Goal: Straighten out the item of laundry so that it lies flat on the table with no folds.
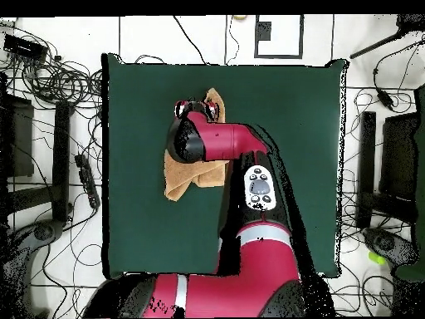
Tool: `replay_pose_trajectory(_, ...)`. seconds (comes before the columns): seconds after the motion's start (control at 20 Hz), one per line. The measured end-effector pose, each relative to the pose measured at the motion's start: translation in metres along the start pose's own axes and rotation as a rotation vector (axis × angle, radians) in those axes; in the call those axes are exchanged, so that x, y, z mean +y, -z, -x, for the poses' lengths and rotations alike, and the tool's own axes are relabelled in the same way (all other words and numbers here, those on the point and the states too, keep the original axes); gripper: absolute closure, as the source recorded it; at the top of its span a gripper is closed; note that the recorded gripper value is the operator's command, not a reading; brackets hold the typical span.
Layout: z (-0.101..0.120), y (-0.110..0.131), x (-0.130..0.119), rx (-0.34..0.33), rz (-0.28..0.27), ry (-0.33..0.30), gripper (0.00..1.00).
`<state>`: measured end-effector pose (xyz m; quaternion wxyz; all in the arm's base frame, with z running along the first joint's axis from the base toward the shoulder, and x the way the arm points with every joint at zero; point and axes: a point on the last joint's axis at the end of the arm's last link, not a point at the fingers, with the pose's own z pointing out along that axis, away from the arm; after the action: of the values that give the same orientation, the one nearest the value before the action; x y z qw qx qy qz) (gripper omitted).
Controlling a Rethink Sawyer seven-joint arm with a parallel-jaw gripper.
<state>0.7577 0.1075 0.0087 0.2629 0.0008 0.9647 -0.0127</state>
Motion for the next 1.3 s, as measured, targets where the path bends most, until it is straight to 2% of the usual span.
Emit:
replay_pose_trajectory(0.35, -0.011, -0.001, -0.030, 0.006, -0.014, -0.040, 0.00)
replay_pose_trajectory(0.6, -0.019, 0.002, -0.040, 0.012, -0.017, -0.053, 0.00)
replay_pose_trajectory(1.3, -0.016, 0.008, -0.037, 0.008, -0.015, -0.050, 0.00)
